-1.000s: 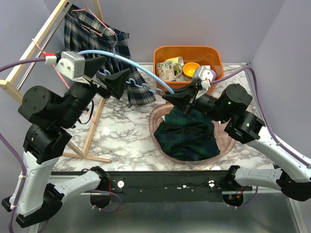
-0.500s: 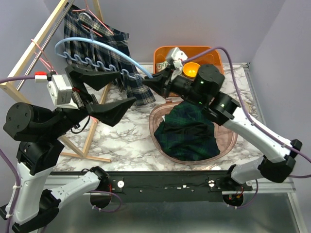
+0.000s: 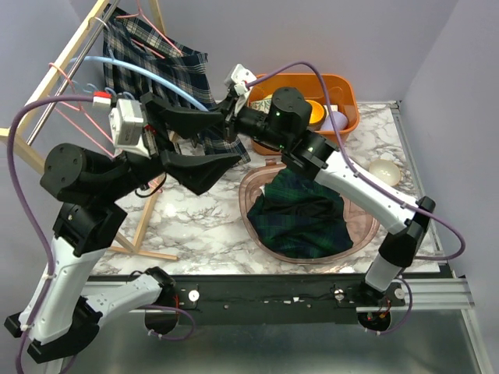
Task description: Remove the skirt from the hanger
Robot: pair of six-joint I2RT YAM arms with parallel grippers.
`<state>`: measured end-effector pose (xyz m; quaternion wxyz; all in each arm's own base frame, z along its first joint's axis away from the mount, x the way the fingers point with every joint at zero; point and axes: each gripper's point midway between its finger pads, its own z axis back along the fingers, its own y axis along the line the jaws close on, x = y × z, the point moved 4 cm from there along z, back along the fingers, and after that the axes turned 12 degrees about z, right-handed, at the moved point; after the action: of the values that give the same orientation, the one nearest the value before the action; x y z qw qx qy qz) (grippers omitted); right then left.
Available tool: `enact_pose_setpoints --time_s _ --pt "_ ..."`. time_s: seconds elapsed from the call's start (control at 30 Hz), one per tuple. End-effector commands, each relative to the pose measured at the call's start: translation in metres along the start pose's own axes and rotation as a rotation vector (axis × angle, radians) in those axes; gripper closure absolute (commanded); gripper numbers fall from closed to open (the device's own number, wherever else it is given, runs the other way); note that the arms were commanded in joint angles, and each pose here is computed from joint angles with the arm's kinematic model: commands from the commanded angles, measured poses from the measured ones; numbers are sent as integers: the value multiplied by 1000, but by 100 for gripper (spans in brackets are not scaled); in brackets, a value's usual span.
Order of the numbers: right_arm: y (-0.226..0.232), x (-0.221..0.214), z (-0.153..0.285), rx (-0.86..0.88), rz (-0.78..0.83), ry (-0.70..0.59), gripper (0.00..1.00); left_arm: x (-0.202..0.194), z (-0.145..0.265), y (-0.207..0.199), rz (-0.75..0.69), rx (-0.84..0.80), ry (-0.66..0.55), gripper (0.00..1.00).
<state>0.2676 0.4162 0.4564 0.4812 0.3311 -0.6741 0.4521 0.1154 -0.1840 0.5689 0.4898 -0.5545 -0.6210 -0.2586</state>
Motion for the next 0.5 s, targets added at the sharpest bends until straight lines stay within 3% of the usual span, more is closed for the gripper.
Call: enact_pose_setpoints --time_s 0.0,0.47 --pt "-8 46 -15 6 34 -197 99 4 -15 -7 60 -88 -22 1" --pt "-12 24 -59 38 8 -159 99 5 -23 -3 51 -94 -28 1"
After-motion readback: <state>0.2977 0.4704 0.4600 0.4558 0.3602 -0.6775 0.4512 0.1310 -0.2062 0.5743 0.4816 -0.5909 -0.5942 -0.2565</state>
